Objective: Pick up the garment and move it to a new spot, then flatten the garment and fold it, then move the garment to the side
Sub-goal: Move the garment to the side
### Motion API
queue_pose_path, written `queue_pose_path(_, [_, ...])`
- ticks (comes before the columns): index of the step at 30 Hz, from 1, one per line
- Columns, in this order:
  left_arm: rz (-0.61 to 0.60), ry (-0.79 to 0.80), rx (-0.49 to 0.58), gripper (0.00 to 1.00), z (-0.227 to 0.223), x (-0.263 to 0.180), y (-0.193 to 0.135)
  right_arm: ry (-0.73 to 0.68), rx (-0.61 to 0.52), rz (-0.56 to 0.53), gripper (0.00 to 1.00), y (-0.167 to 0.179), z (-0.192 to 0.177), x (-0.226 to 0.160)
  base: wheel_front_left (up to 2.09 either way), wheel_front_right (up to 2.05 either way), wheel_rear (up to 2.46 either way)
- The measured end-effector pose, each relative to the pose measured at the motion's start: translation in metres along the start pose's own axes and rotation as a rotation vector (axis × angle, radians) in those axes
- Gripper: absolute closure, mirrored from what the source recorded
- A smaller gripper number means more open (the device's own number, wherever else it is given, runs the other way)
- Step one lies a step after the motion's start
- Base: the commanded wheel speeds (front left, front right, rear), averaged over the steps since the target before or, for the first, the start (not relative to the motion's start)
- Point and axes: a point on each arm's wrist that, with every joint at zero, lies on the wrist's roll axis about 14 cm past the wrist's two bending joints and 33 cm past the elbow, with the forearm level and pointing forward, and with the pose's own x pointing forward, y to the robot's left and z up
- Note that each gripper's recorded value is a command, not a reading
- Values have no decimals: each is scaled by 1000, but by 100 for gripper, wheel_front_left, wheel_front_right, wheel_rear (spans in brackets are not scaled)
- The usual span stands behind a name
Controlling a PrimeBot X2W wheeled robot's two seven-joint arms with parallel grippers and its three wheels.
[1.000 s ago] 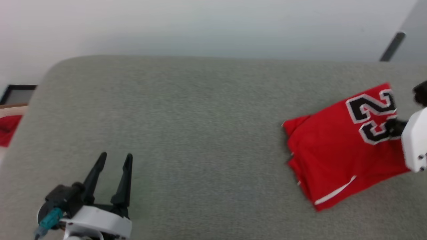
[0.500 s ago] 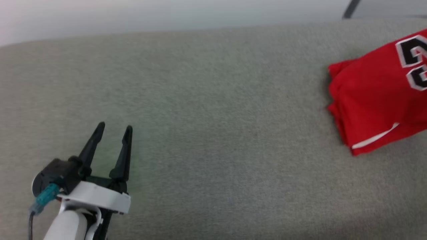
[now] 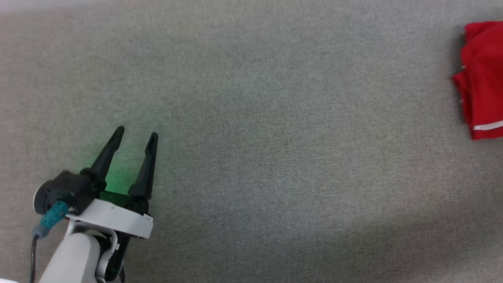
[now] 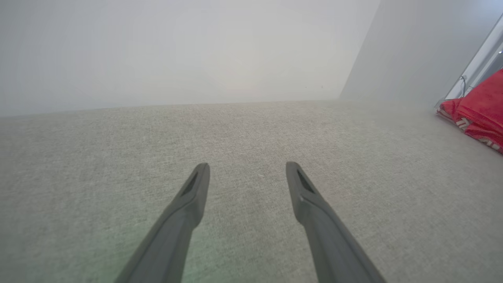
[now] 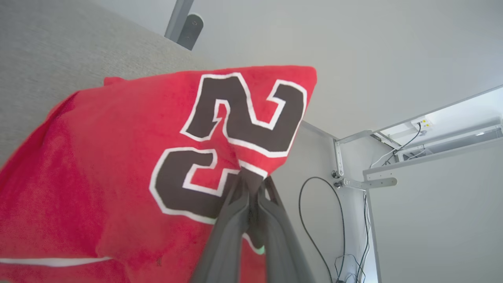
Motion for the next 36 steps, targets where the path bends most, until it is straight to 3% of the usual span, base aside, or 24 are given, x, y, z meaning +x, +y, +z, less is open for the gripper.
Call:
queue_pose_path(8, [-18, 36, -16, 0, -19, 11, 0, 69, -54, -78, 100, -20, -28, 16, 0, 0, 0])
queue_pose_path(15, [-16, 59, -20, 0, -29, 12, 3, 72, -30, -75, 100, -5, -41, 32, 0, 0, 0])
queue_pose_path(17, [-13, 59, -24, 0, -29, 11, 4, 67, -39, -77, 87, -3, -42, 36, 0, 0, 0])
queue_pose_path(18, [-11, 60, -25, 0, -29, 11, 5, 64, -40, -79, 74, -3, -41, 37, 0, 0, 0])
queue_pose_path(20, [-8, 62, -23, 0, -29, 10, 7, 59, -48, -78, 37, 0, -41, 40, 0, 0, 0])
queue_pose_path(21, [-6, 63, -23, 0, -29, 10, 7, 59, -52, -77, 2, 1, -42, 41, 0, 0, 0])
queue_pose_path(36, [43, 44, -19, 0, -14, -8, 15, -14, 13, -131, 0, -9, -24, 34, 0, 0, 0])
